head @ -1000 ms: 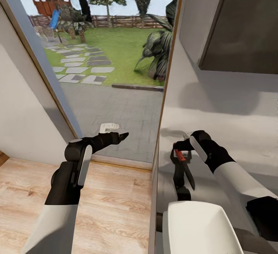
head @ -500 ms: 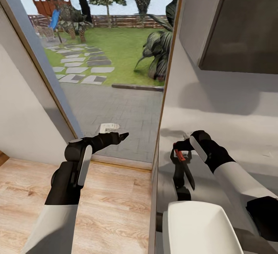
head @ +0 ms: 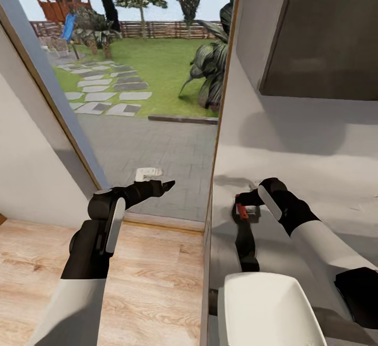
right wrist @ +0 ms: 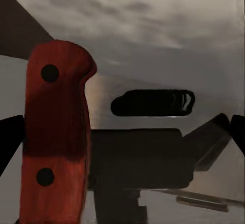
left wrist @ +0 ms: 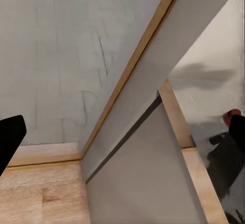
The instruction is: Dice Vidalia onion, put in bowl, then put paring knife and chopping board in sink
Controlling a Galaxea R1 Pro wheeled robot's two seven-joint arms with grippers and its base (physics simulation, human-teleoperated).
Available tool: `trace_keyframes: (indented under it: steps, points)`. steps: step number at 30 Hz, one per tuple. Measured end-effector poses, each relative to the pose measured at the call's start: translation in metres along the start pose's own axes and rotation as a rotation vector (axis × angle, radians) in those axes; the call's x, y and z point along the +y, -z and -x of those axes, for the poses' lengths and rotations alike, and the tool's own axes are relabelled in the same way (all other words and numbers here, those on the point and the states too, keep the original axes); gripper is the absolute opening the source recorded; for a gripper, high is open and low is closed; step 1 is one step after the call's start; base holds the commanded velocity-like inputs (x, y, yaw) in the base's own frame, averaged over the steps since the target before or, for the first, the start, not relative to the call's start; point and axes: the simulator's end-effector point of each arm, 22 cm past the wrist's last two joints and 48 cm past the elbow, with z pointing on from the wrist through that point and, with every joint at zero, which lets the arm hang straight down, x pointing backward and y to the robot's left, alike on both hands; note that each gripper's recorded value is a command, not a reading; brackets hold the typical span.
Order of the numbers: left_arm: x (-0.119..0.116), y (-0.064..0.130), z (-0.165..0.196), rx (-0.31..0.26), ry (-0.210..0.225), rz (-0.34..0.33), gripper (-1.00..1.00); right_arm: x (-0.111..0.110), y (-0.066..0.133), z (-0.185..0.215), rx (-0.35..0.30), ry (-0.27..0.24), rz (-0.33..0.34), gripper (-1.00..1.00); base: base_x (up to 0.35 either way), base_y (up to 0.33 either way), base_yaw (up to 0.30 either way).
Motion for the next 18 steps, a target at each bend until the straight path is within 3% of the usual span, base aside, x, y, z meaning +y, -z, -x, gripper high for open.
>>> trace_keyframes:
  steps: [18]
  points:
    - [-0.0031, 0.0043, 0.0067, -0.011, -0.006, -0.001, 1.00, -0.0066, 0.0054, 0.0010, 0.000, 0.017, -0.026, 1.00, 0.000, 0.000, -0.169]
